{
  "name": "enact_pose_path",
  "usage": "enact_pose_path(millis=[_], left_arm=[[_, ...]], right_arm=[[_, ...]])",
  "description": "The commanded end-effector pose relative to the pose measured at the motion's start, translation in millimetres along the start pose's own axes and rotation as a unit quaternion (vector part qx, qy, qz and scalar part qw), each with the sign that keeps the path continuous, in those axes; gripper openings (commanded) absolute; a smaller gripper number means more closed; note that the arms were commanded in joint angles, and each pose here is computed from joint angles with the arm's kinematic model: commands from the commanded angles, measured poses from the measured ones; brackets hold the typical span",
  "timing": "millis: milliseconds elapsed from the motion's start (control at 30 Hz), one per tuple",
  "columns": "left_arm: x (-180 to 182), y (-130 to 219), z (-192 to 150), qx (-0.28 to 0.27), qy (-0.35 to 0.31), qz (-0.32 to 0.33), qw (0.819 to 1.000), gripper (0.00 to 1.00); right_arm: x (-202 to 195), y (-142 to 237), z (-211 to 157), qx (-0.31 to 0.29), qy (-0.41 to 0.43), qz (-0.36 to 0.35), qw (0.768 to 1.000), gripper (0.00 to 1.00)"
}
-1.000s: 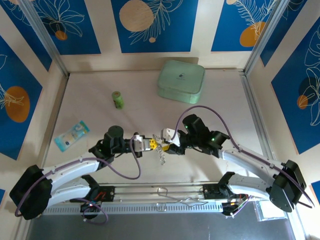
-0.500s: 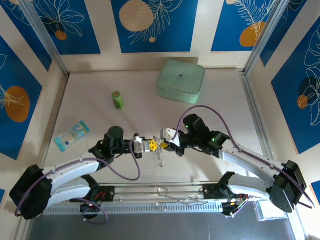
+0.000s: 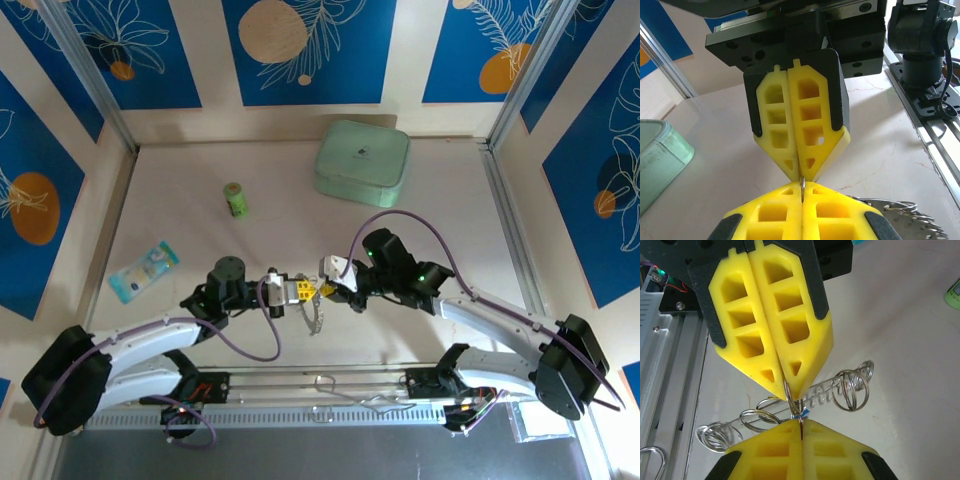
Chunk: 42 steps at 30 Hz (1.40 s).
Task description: Put the keys on the keyring
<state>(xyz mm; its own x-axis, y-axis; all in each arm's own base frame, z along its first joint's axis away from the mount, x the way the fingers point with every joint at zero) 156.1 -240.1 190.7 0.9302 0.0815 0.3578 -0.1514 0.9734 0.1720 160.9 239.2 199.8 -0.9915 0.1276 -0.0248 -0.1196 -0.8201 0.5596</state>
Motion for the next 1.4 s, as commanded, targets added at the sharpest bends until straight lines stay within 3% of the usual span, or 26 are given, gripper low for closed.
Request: enact_pose_path(millis=[0, 67, 167, 433, 667, 1367], left_arm=[[3, -1, 20, -0.062, -0.015, 0.005, 0.998, 0.0], [3, -2, 17, -0.065, -0.007, 0.007, 0.998, 0.0], [3, -3, 16, -0.073, 0.005, 0.006, 0.997, 0.0], [3, -10, 15, -0.096, 0.033, -0.008, 0.995, 0.0], [2, -11, 14, -0.1, 0.038, -0.012, 0.994, 0.0], [0, -7, 17, -0.1, 0.03, -0.017, 0.994, 0.0]], right_arm=[[3, 3, 0, -0.024, -0.013, 0.002, 1.0, 0.06], [5, 12, 7, -0.059, -0.004, 0.003, 0.998, 0.19], [8, 22, 10, -0.102, 0.008, 0.011, 0.995, 0.27], [5, 12, 6, -0.099, 0.006, 0.03, 0.995, 0.27], [1, 9, 0, -0.083, 0.004, 0.012, 0.996, 0.2], [5, 10, 2, -0.095, 0.01, 0.01, 0.995, 0.19]])
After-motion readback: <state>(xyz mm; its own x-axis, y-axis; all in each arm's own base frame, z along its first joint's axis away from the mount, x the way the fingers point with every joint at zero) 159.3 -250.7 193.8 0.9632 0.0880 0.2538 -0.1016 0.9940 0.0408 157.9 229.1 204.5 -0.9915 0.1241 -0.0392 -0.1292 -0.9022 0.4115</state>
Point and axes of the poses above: each hand's point on the last joint's axis, 136 mm out from that joint toward the fingers, its own y axis back along the fingers, its own x axis along the line the jaws close on, z = x × y, the point moved 6 cm from there along y, back along the fingers, and after that the axes turned 3 degrees about -y, right-handed, at the moved point
